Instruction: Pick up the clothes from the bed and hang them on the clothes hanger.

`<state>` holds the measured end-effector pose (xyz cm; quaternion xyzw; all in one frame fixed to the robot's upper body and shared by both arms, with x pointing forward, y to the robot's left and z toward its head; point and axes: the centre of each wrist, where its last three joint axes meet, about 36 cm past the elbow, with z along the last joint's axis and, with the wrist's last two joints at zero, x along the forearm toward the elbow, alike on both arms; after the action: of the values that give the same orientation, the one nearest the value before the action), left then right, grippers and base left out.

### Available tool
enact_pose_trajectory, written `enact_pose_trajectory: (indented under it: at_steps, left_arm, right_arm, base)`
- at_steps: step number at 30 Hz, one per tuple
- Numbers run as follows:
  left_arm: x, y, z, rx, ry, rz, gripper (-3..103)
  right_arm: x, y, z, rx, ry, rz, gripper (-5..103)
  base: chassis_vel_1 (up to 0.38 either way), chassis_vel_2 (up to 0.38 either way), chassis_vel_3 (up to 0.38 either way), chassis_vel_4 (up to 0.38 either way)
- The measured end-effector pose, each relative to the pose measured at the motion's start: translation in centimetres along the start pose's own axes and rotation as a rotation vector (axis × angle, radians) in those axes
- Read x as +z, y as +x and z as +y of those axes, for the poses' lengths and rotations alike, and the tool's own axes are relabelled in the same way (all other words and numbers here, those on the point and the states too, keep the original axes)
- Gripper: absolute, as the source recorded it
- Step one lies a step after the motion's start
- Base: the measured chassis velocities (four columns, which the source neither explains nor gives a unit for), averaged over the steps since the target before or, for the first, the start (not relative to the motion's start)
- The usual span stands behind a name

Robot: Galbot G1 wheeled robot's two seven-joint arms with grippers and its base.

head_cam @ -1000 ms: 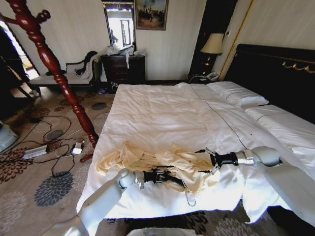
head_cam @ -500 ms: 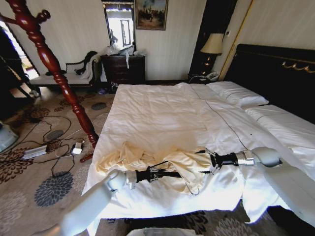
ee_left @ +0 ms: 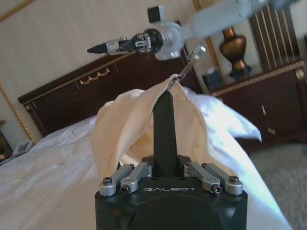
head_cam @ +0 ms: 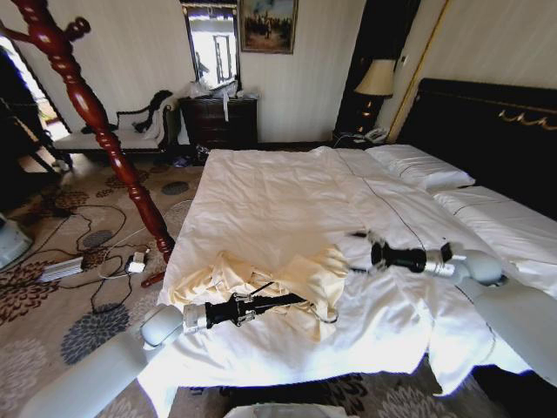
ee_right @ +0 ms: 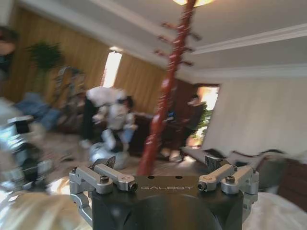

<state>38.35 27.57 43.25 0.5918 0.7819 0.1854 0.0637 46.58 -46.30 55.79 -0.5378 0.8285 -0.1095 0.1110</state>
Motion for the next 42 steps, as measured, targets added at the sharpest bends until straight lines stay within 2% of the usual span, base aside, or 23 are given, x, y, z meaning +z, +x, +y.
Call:
enact_pose_trajectory:
  at_steps: [1, 3, 4, 5, 7, 8, 9, 10, 12, 14, 15, 16, 18, 19, 21, 23, 24, 25, 29, 31, 34, 37, 42]
  left_arm:
    - [0.0, 0.0, 0.0, 0.0, 0.0, 0.0, 22]
    - [-1.4, -0.1, -0.2, -0.023, 0.047, -0.036, 22]
    - [-2.1, -0.1, -0.4, -0.035, 0.072, -0.054, 22]
    - [-2.1, -0.1, -0.4, -0.035, 0.072, -0.054, 22]
    - [-3.2, 0.0, -0.5, -0.055, 0.111, -0.084, 22]
    - [-4.4, -0.1, -0.5, -0.072, 0.145, -0.121, 22]
    - [-4.9, -0.1, -0.5, -0.077, 0.16, -0.136, 22]
    - [-4.9, -0.1, -0.5, -0.077, 0.16, -0.136, 22]
    - [-6.9, -0.5, -0.3, -0.086, 0.246, -0.197, 22]
    - [-8.0, -0.8, -0.6, -0.071, 0.321, -0.23, 22]
    - [-8.0, -0.8, -0.6, -0.071, 0.321, -0.23, 22]
    - [-8.1, -0.9, -0.7, -0.062, 0.347, -0.236, 22]
    - [-8.3, -1.0, -0.8, -0.029, 0.419, -0.238, 22]
    - [-8.3, -1.0, -0.8, -0.029, 0.419, -0.238, 22]
    - [-8.3, -1.0, -0.7, -0.012, 0.459, -0.234, 22]
    - [-9.1, -0.5, 0.0, 0.02, 0.53, -0.227, 22]
    - [-9.7, -0.4, 0.2, 0.035, 0.555, -0.229, 22]
    - [-9.7, -0.4, 0.2, 0.035, 0.555, -0.229, 22]
    - [-11.5, 0.6, 0.7, 0.086, 0.618, -0.222, 22]
    - [-11.6, 0.7, 0.7, 0.09, 0.622, -0.221, 22]
    - [-12.3, 0.6, 0.5, 0.115, 0.665, -0.235, 22]
    - [-12.3, 0.5, 0.3, 0.123, 0.671, -0.232, 22]
    - [-12.1, 0.5, 0.0, 0.14, 0.657, -0.211, 22]
  right_arm:
    - [0.0, 0.0, 0.0, 0.0, 0.0, 0.0, 100]
    - [-0.9, -0.8, 0.7, 0.131, -0.037, 0.002, 100]
    - [-1.2, -1.3, 1.2, 0.197, -0.08, -0.005, 100]
    - [-1.2, -1.3, 1.2, 0.197, -0.08, -0.005, 100]
    - [-1.8, -2.4, 2.2, 0.335, -0.187, -0.047, 100]
    - [-2.2, -3.2, 2.8, 0.43, -0.266, -0.099, 100]
    - [-2.3, -3.5, 3.0, 0.46, -0.292, -0.122, 100]
    - [-2.3, -3.5, 3.0, 0.46, -0.292, -0.122, 100]
    - [-3.0, -4.3, 3.2, 0.543, -0.333, -0.219, 100]
    - [-3.7, -4.3, 2.9, 0.555, -0.309, -0.267, 100]
    - [-3.7, -4.3, 2.9, 0.555, -0.309, -0.267, 100]
    - [-3.9, -4.2, 2.7, 0.548, -0.291, -0.277, 100]
    - [-4.7, -3.4, 1.7, 0.49, -0.205, -0.272, 100]
    - [-4.7, -3.4, 1.7, 0.49, -0.205, -0.272, 100]
    - [-5.1, -2.7, 1.0, 0.419, -0.147, -0.251, 100]
    - [-6.3, -0.8, -0.9, 0.239, -0.061, -0.187, 100]
    - [-6.7, -0.1, -1.6, 0.173, -0.045, -0.158, 100]
    - [-6.7, -0.1, -1.6, 0.173, -0.045, -0.158, 100]
    - [-8.3, 2.8, -4.2, -0.046, -0.052, -0.027, 100]
    - [-8.5, 3.1, -4.5, -0.06, -0.053, -0.013, 100]
    - [-9.7, 4.8, -5.9, -0.131, -0.074, 0.045, 100]
    - [-10.2, 5.5, -6.4, -0.172, -0.065, 0.082, 100]
    - [-11.3, 6.0, -6.9, -0.314, -0.04, 0.187, 100]
  base:
    - [0.0, 0.0, 0.0, 0.0]
    - [0.0, 0.0, 0.0, 0.0]
    - [0.0, 0.0, 0.0, 0.0]
    - [0.0, 0.0, 0.0, 0.0]
    - [0.0, 0.0, 0.0, 0.0]
    - [0.0, 0.0, 0.0, 0.0]
    - [0.0, 0.0, 0.0, 0.0]
    - [0.0, 0.0, 0.0, 0.0]
    - [0.0, 0.0, 0.0, 0.0]
    - [0.0, 0.0, 0.0, 0.0]
    - [0.0, 0.0, 0.0, 0.0]
    - [0.0, 0.0, 0.0, 0.0]
    - [0.0, 0.0, 0.0, 0.0]
    - [0.0, 0.0, 0.0, 0.0]
    - [0.0, 0.0, 0.0, 0.0]
    - [0.0, 0.0, 0.0, 0.0]
    - [0.0, 0.0, 0.0, 0.0]
    - [0.0, 0.0, 0.0, 0.0]
    - [0.0, 0.0, 0.0, 0.0]
    - [0.0, 0.0, 0.0, 0.0]
    - [0.0, 0.0, 0.0, 0.0]
    - [0.0, 0.0, 0.0, 0.0]
    - [0.0, 0.0, 0.0, 0.0]
